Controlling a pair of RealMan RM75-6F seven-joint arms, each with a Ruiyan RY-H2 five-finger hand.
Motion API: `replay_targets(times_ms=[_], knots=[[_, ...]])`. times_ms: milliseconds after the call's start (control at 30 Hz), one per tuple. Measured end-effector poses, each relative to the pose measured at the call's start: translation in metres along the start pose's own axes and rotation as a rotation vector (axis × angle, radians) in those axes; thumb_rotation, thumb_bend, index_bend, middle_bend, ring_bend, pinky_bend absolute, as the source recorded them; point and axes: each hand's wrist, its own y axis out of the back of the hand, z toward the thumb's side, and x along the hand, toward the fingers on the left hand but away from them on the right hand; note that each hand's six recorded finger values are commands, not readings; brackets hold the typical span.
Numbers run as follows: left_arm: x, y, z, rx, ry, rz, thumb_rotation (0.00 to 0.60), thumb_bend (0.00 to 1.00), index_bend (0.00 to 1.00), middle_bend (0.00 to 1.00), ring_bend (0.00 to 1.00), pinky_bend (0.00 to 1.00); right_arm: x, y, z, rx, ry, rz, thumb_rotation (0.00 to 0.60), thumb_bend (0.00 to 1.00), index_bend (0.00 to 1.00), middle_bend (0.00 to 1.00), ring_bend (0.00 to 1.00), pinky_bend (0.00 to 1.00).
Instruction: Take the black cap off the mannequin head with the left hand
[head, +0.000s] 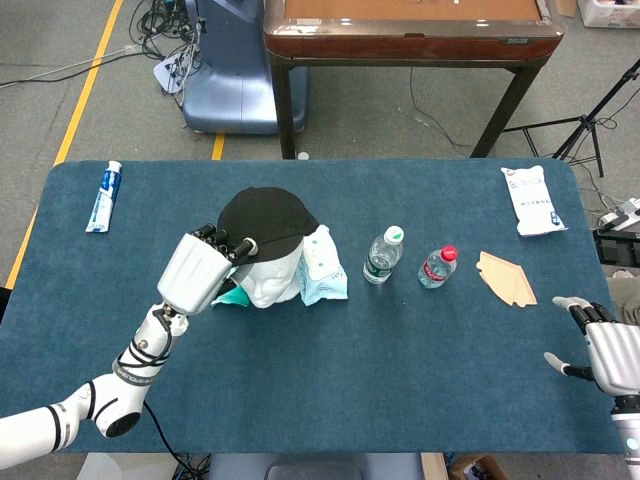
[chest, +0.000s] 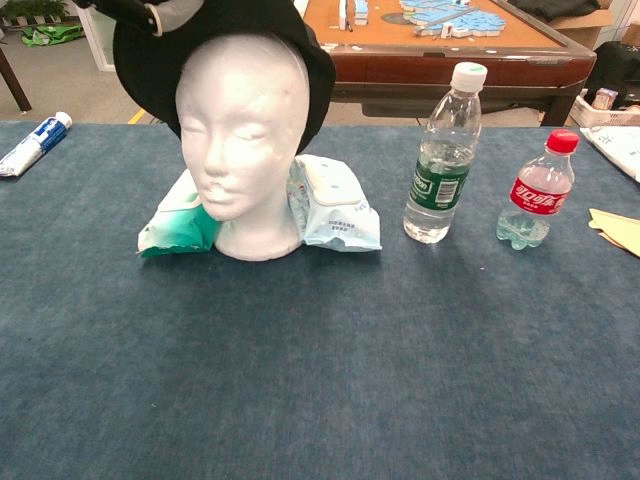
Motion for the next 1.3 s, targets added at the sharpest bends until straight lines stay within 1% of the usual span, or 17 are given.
replay_targets(times_ms=[300, 500, 733, 867, 967, 1100, 1200, 1300], knots=[[0.012, 0.0, -0.024, 0.039, 0.073, -0.028, 0.6, 0.51, 0.65, 0.96, 0.7, 0.68, 0.0, -0.001, 0.0, 0.004, 0.0, 0.003, 0.6, 0.12, 0.26, 0.28, 0.26, 0.57], [0.015, 0.001, -0.05, 0.095, 0.132, -0.037, 0.6, 0.51, 0.65, 0.96, 0.7, 0.68, -0.001, -0.001, 0.0, 0.006, -0.002, 0.004, 0.6, 0.12, 0.26, 0.28, 0.26, 0.57], [0.011, 0.005, -0.08, 0.198, 0.163, -0.041, 0.6, 0.51, 0.65, 0.96, 0.7, 0.68, -0.001, -0.002, 0.0, 0.008, -0.002, 0.005, 0.6, 0.12, 0.26, 0.28, 0.26, 0.57], [0.004, 0.009, -0.098, 0.285, 0.162, -0.044, 0.6, 0.51, 0.65, 0.96, 0.7, 0.68, -0.001, -0.001, 0.0, 0.006, -0.003, 0.004, 0.6, 0.12, 0.26, 0.28, 0.26, 0.57], [-0.006, 0.009, -0.113, 0.358, 0.154, -0.059, 0.6, 0.51, 0.65, 0.96, 0.7, 0.68, -0.001, -0.002, 0.0, 0.008, -0.003, 0.004, 0.6, 0.12, 0.26, 0.28, 0.26, 0.57], [-0.027, 0.003, -0.131, 0.459, 0.133, -0.107, 0.6, 0.51, 0.65, 0.96, 0.7, 0.68, -0.001, -0.002, 0.001, 0.012, -0.003, 0.005, 0.6, 0.12, 0.26, 0.28, 0.26, 0.57], [-0.051, -0.006, -0.143, 0.521, 0.111, -0.171, 0.6, 0.51, 0.65, 0.96, 0.7, 0.68, -0.001, -0.003, 0.001, 0.014, -0.004, 0.007, 0.6, 0.12, 0.26, 0.28, 0.26, 0.57], [-0.079, -0.018, -0.152, 0.563, 0.086, -0.256, 0.6, 0.5, 0.65, 0.96, 0.7, 0.68, -0.001, -0.004, 0.001, 0.017, -0.006, 0.009, 0.6, 0.12, 0.26, 0.28, 0.26, 0.57]])
